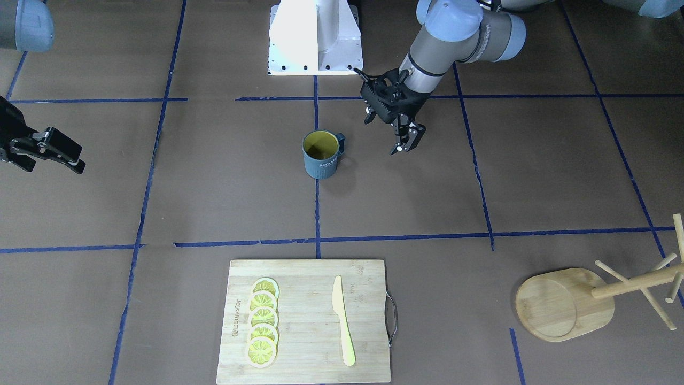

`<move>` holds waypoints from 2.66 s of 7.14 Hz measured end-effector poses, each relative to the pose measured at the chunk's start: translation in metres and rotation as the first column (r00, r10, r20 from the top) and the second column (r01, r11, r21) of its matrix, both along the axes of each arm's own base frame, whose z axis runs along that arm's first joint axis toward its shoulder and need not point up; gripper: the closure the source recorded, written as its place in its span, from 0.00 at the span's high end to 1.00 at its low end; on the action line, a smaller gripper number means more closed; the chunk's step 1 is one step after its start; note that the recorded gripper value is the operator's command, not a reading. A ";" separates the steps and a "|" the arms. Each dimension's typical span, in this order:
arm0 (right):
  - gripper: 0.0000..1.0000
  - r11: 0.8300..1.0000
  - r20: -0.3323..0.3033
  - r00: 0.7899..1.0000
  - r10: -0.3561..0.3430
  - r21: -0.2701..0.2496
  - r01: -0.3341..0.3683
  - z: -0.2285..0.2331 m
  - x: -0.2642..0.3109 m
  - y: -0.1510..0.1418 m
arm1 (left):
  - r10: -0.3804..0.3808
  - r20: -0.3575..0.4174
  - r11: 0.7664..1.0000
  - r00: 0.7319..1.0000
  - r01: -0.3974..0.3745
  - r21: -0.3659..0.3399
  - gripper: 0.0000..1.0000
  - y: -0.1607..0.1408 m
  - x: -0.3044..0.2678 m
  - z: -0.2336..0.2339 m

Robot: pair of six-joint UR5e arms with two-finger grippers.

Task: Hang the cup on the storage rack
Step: 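Lower the left gripper over the blue mug rim and close on it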

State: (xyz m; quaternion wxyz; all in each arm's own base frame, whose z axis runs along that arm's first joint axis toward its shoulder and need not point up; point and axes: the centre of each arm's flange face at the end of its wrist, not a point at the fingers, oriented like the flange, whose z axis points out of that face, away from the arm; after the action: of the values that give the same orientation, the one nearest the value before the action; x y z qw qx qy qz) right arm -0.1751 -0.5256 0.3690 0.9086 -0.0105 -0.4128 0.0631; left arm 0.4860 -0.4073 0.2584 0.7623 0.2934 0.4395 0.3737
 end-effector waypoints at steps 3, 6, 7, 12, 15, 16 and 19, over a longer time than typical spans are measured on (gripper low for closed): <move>1.00 1.000 0.002 1.000 0.011 0.000 -0.011 -0.004 0.001 -0.002 | 0.012 -0.036 0.999 0.999 -0.013 -0.030 1.00 0.008 0.035 0.009; 1.00 1.000 0.004 1.000 0.015 0.004 -0.015 -0.007 0.002 -0.002 | 0.038 -0.043 0.997 0.998 -0.041 -0.067 1.00 0.031 0.054 0.008; 1.00 1.000 0.004 1.000 0.014 0.005 -0.014 -0.007 0.002 -0.002 | 0.047 -0.044 0.996 0.998 -0.050 -0.069 1.00 0.037 0.059 0.008; 1.00 1.000 0.000 1.000 0.010 0.002 -0.010 -0.005 -0.001 -0.003 | 0.064 -0.051 0.996 0.997 -0.067 -0.058 1.00 0.039 0.079 -0.004; 1.00 1.000 0.000 1.000 0.010 0.001 -0.010 -0.005 -0.001 -0.004 | 0.038 -0.047 0.998 0.998 -0.040 -0.043 0.82 0.034 0.083 -0.006; 1.00 1.000 0.001 1.000 0.010 0.000 -0.010 -0.005 -0.001 -0.003 | 0.034 -0.049 0.998 0.998 -0.036 -0.042 0.63 0.033 0.084 -0.008; 1.00 1.000 0.001 1.000 0.011 0.001 -0.011 -0.008 -0.001 -0.004 | 0.021 -0.061 0.999 0.998 -0.023 -0.034 0.04 0.032 0.082 -0.011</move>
State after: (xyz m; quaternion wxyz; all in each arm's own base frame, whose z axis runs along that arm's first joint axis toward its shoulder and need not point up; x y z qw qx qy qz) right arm -0.1763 -0.5300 0.3613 0.9080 -0.0080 -0.4135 0.0678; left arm 0.5680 -0.3753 0.2469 0.7494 0.2862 0.4722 0.3654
